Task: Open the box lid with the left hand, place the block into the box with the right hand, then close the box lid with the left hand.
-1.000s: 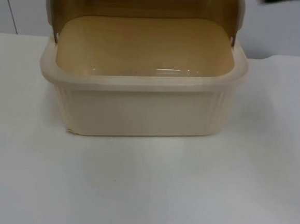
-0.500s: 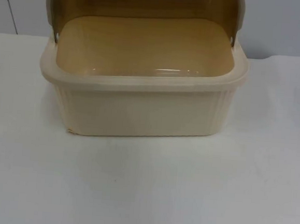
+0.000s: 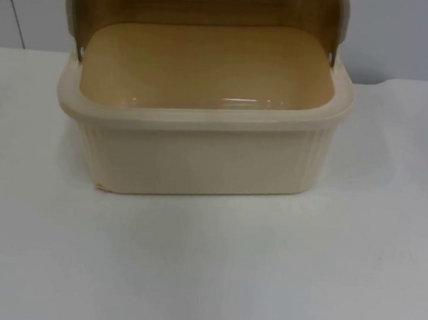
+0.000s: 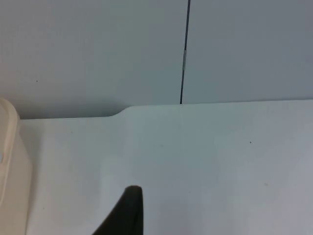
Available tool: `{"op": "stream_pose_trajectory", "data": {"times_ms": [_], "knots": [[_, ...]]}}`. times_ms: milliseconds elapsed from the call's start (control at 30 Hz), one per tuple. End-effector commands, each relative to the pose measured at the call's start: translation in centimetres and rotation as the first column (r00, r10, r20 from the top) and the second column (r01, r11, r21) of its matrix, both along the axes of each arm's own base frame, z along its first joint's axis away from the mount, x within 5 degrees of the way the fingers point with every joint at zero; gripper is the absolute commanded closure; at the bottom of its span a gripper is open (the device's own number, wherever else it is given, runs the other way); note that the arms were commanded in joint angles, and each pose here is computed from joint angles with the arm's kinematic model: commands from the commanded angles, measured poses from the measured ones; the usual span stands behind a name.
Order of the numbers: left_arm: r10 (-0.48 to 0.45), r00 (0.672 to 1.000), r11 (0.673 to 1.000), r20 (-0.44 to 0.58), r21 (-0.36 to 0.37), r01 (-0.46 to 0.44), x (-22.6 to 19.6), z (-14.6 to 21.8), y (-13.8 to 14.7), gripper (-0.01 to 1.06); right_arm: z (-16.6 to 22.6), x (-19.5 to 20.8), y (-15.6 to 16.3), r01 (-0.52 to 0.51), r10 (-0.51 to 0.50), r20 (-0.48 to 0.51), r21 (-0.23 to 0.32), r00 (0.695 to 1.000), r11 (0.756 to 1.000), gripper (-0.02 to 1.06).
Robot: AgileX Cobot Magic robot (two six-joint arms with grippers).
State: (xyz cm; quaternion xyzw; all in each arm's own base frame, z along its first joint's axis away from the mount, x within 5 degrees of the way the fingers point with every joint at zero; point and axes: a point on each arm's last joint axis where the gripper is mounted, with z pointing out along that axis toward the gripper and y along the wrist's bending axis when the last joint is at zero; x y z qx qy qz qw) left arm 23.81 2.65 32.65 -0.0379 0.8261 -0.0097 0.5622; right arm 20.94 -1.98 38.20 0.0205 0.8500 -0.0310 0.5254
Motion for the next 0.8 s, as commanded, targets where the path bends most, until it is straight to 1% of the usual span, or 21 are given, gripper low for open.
{"op": "stream_pose_trajectory", "data": {"times_ms": [0, 167, 200, 300, 367, 500, 533, 567, 600, 633, 667, 700, 733, 767], "knots": [[-0.003, 1.0, 1.0, -0.003, -0.008, 0.003, -0.1, -0.1, -0.2, 0.01, -0.1, 0.0, -0.1, -0.001, 0.001, -0.002, -0.01, 1.0, 1.0, 0.0], [-0.003, 1.0, 1.0, -0.003, -0.008, 0.003, -0.1, -0.1, -0.2, 0.01, -0.1, 0.0, -0.1, -0.001, 0.001, -0.002, -0.01, 1.0, 1.0, 0.0], [-0.001, 1.0, 1.0, -0.001, -0.019, 0.001, -0.1, -0.1, -0.2, 0.01, -0.1, 0.0, -0.1, -0.001, 0.001, -0.002, -0.01, 1.0, 1.0, 0.0], [-0.02, 1.0, 0.999, 0.0, -0.025, 0.02, 0.1, 0.4, -0.4, 0.01, -0.1, 0.0, -0.1, -0.001, 0.001, -0.002, -0.01, 1.0, 1.0, 0.0], [-0.05, 0.999, 0.998, -0.002, -0.025, 0.05, 0.6, 1.2, -0.8, 0.01, -0.1, 0.0, -0.1, -0.001, 0.001, -0.003, -0.009, 1.0, 1.0, 0.0], [-0.129, 0.991, 0.991, 0.028, -0.024, 0.13, 3.0, 4.1, -1.9, 0.03, -0.1, 0.0, -0.1, 0.0, 0.0, -0.005, -0.007, 1.0, 1.0, 0.0], [-0.129, 0.991, 0.991, 0.028, -0.024, 0.13, 3.0, 4.1, -1.9, 0.03, -0.1, 0.0, -0.1, 0.0, 0.0, -0.005, -0.007, 1.0, 1.0, 0.0], [-0.157, 0.987, 0.987, 0.026, -0.021, 0.158, 4.1, 4.6, -2.3, 0.04, -0.1, 0.0, -0.1, 0.0, 0.0, -0.005, -0.007, 1.0, 1.0, 0.0], [-0.188, 0.982, 0.982, 0.027, 0.002, 0.188, 5.1, 5.3, -2.8, 0.06, -0.1, 0.0, -0.1, 0.0, 0.0, -0.005, -0.007, 1.0, 1.0, 0.0], [-0.236, 0.972, 0.97, 0.014, 0.057, 0.235, 6.4, 5.6, -3.5, 0.07, -0.1, 0.0, -0.1, 0.004, -0.004, -0.005, 0.0, 1.0, 1.0, 0.0], [-0.279, 0.96, 0.954, -0.004, 0.115, 0.277, 7.5, 5.7, -4.2, 0.08, -0.1, 0.0, -0.1, 0.007, -0.007, -0.004, 0.008, 1.0, 1.0, 0.0], [-0.328, 0.945, 0.926, -0.013, 0.194, 0.324, 8.8, 6.0, -5.0, 0.09, -0.1, 0.0, -0.1, 0.007, -0.007, -0.004, 0.008, 1.0, 1.0, 0.0], [-0.328, 0.945, 0.926, -0.013, 0.194, 0.324, 8.8, 6.0, -5.0, 0.09, -0.1, 0.0, -0.1, 0.007, -0.007, -0.004, 0.008, 1.0, 1.0, 0.0], [-0.369, 0.929, 0.898, -0.023, 0.25, 0.363, 10.0, 6.0, -6.0, 0.1, -0.2, 0.0, -0.1, 0.007, -0.007, -0.006, 0.008, 1.0, 1.0, 0.0]]}}
